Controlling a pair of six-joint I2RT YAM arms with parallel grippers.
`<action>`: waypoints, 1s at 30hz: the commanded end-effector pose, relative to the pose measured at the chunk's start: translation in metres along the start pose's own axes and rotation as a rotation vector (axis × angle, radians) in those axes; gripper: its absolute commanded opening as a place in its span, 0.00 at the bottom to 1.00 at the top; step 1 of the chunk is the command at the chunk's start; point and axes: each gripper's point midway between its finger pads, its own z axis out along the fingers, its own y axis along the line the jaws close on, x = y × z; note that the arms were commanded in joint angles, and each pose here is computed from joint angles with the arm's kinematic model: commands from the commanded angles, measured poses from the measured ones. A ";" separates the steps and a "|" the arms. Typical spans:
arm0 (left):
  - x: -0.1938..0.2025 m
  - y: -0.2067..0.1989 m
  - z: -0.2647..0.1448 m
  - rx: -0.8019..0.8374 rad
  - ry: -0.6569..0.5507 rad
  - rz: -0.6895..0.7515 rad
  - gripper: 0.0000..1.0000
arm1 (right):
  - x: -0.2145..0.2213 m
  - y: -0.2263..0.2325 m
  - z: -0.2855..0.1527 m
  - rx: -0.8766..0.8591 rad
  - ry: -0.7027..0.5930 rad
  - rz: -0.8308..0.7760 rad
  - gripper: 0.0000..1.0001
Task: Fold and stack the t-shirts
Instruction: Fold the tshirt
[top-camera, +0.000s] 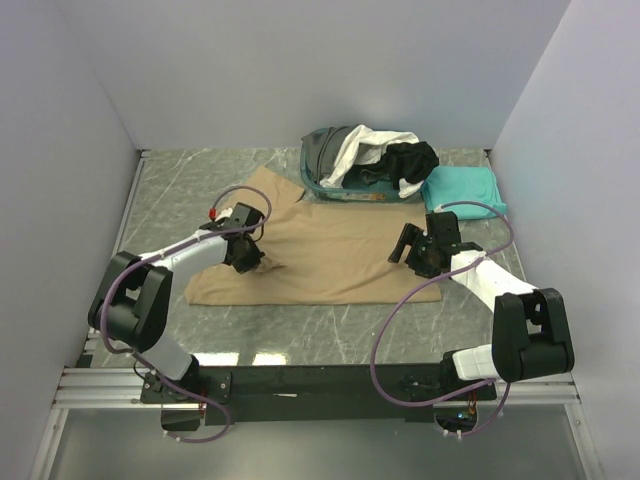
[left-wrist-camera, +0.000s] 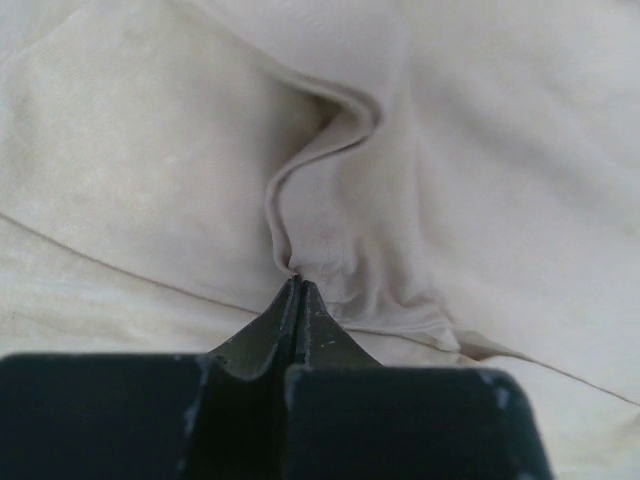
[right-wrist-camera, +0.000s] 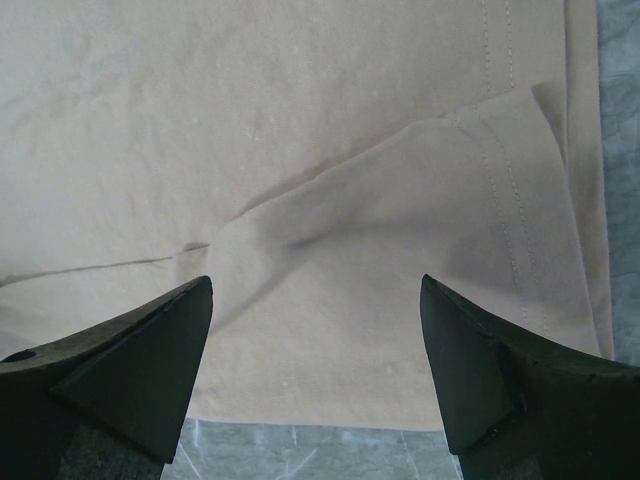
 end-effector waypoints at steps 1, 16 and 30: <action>-0.021 -0.028 -0.007 0.063 -0.061 0.030 0.01 | -0.010 0.002 -0.001 0.009 -0.026 -0.017 0.90; -0.037 -0.089 -0.003 0.109 -0.095 0.166 0.01 | -0.014 -0.001 -0.002 0.034 -0.036 -0.015 0.90; -0.057 -0.109 -0.002 0.061 -0.109 0.257 0.78 | -0.016 -0.004 0.002 0.054 -0.028 -0.020 0.90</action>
